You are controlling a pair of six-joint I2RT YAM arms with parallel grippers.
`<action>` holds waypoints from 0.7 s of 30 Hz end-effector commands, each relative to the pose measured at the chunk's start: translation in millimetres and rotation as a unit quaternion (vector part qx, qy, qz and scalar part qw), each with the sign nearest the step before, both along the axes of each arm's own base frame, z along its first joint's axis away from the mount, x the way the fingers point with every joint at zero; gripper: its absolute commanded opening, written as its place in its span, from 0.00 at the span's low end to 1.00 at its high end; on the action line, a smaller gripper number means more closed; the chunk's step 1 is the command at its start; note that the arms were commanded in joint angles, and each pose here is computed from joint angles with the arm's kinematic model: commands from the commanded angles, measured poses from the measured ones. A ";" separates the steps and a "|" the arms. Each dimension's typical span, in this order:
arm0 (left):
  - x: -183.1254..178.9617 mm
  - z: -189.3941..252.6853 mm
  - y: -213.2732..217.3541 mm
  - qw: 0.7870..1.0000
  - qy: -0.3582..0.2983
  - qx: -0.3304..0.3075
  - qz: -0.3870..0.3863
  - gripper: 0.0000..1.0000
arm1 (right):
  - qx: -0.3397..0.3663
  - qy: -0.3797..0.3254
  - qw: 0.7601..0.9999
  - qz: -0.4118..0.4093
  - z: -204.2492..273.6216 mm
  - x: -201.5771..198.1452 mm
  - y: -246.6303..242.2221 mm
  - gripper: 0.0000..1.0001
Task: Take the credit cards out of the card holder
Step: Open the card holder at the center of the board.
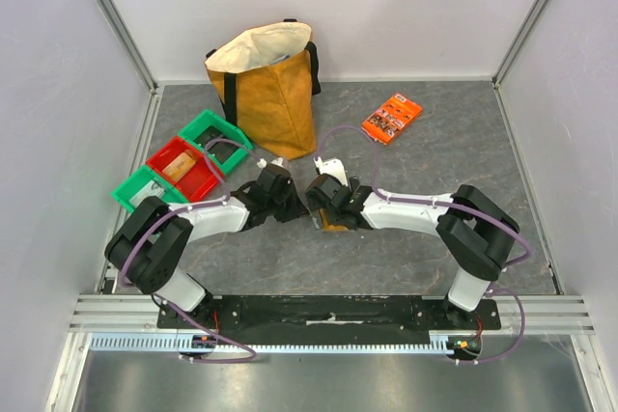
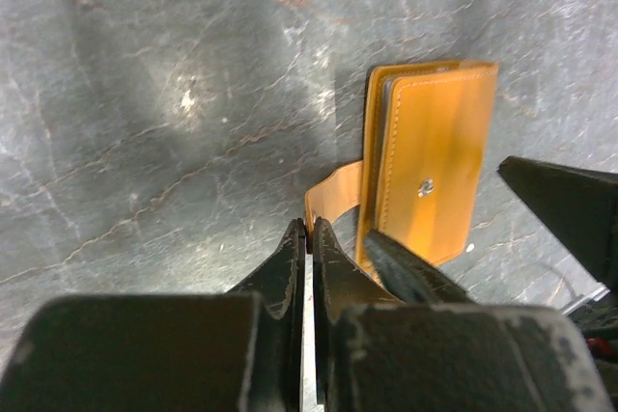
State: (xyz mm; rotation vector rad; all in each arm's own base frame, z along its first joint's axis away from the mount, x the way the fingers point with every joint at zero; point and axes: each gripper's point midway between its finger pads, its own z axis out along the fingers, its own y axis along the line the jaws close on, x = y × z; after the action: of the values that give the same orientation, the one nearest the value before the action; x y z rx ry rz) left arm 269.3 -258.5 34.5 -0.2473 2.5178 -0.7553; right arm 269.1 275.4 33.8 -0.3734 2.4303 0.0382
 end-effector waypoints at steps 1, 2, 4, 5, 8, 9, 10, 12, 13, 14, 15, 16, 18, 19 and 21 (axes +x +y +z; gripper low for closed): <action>-7.0 5.2 2.4 1.000 -0.003 -0.015 -0.004 0.02 | -0.002 -0.034 0.999 -0.020 25.3 8.4 -5.6 0.98; -10.5 2.7 5.0 1.000 0.000 -0.012 -0.004 0.02 | -0.005 -0.036 0.999 -0.022 27.6 8.7 -8.9 0.98; -13.6 1.6 7.2 1.000 0.001 -0.011 -0.006 0.02 | -0.012 -0.043 0.999 -0.025 33.5 8.4 -14.5 0.98; -15.0 0.9 8.4 1.000 0.001 -0.009 -0.007 0.02 | -0.014 -0.047 0.998 -0.027 36.7 8.9 -17.1 0.98; -20.5 -1.6 10.7 1.000 0.004 -0.002 -0.016 0.02 | -0.015 -0.062 0.997 -0.032 50.5 9.6 -23.7 0.98; -21.8 -1.6 10.9 1.000 0.004 -0.002 -0.019 0.02 | -0.018 -0.069 0.997 -0.033 55.2 11.0 -26.7 0.98; -22.4 -1.8 11.4 1.000 0.005 -0.001 -0.021 0.02 | -0.022 -0.074 0.996 -0.035 58.3 12.1 -28.9 0.98; -26.9 -3.8 12.2 1.000 0.010 0.000 -0.029 0.02 | -0.036 -0.082 0.995 -0.040 62.1 15.5 -37.4 0.98; -28.1 -2.6 11.6 0.999 0.010 -0.002 -0.032 0.02 | -0.040 -0.084 0.995 -0.045 62.9 17.7 -41.2 0.98; -29.0 -2.1 11.1 0.999 0.010 -0.003 -0.036 0.02 | -0.047 -0.084 0.994 -0.049 62.3 19.5 -47.0 0.98; -31.7 -3.5 11.7 0.999 0.013 -0.001 -0.040 0.02 | -0.051 -0.083 0.994 -0.054 61.7 21.7 -52.5 0.98; -33.0 -3.2 11.5 0.999 0.014 -0.001 -0.043 0.02 | -0.053 -0.082 0.994 -0.058 60.7 23.2 -57.4 0.97; -35.2 -4.4 13.8 0.999 0.015 0.001 -0.043 0.02 | -0.059 -0.075 0.993 -0.068 56.7 26.4 -69.0 0.90; -36.2 -5.3 14.6 0.999 0.016 0.003 -0.044 0.02 | -0.061 -0.071 0.993 -0.069 53.5 26.9 -72.6 0.86; -37.8 -6.5 15.8 0.999 0.016 0.004 -0.046 0.02 | -0.067 -0.061 0.993 -0.071 46.0 28.0 -81.3 0.77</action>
State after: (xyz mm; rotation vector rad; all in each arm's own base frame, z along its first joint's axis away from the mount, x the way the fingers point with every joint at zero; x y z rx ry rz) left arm 241.2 -247.5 28.9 -0.2058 2.5601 -0.7846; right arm 292.2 220.6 79.9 -0.2796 2.3385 -0.1317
